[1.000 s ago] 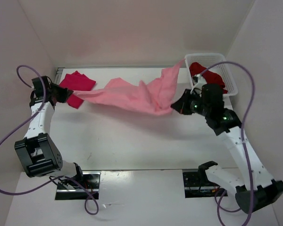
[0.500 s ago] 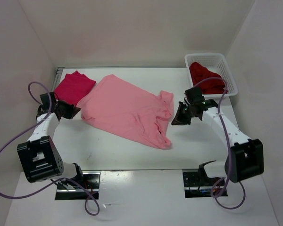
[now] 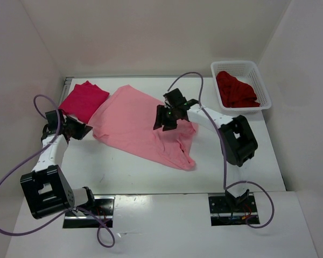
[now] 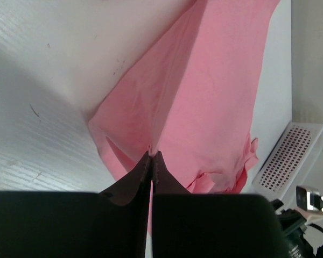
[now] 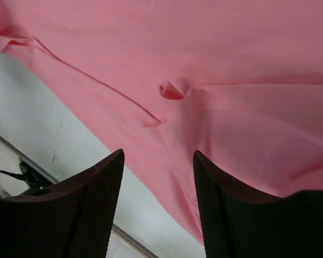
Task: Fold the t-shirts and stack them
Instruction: Flatten out the tshirt
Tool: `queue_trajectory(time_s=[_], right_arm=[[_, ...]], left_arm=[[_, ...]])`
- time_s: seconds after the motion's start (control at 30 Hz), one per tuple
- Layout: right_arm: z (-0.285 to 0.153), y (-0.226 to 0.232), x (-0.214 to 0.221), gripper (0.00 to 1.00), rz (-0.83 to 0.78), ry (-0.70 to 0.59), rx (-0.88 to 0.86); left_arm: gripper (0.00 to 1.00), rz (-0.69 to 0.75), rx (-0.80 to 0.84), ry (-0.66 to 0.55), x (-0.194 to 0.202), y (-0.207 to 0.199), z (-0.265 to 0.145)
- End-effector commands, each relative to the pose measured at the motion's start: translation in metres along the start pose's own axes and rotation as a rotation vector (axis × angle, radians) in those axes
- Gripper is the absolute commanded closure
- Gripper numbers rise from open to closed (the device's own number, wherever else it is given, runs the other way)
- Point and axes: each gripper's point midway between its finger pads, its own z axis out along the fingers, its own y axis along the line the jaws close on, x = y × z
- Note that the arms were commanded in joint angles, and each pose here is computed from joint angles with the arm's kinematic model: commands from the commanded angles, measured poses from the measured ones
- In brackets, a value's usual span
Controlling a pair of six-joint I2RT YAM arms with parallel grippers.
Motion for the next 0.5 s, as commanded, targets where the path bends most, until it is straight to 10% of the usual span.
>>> queue_trajectory(time_s=[0.0, 0.2, 0.47], right_arm=[[0.018, 0.026, -0.006, 0.39, -0.097, -0.015, -0.033], [0.045, 0.01, 0.002, 0.41, -0.093, -0.01, 0.054], [0.045, 0.001, 0.0, 0.97, -0.067, -0.037, 0.123]], left_arm=[[1.0, 0.042, 0.034, -0.004, 0.003, -0.003, -0.008], [1.0, 0.043, 0.047, 0.011, 0.007, -0.003, -0.01], [1.0, 0.037, 0.075, 0.021, 0.01, -0.011, -0.012]])
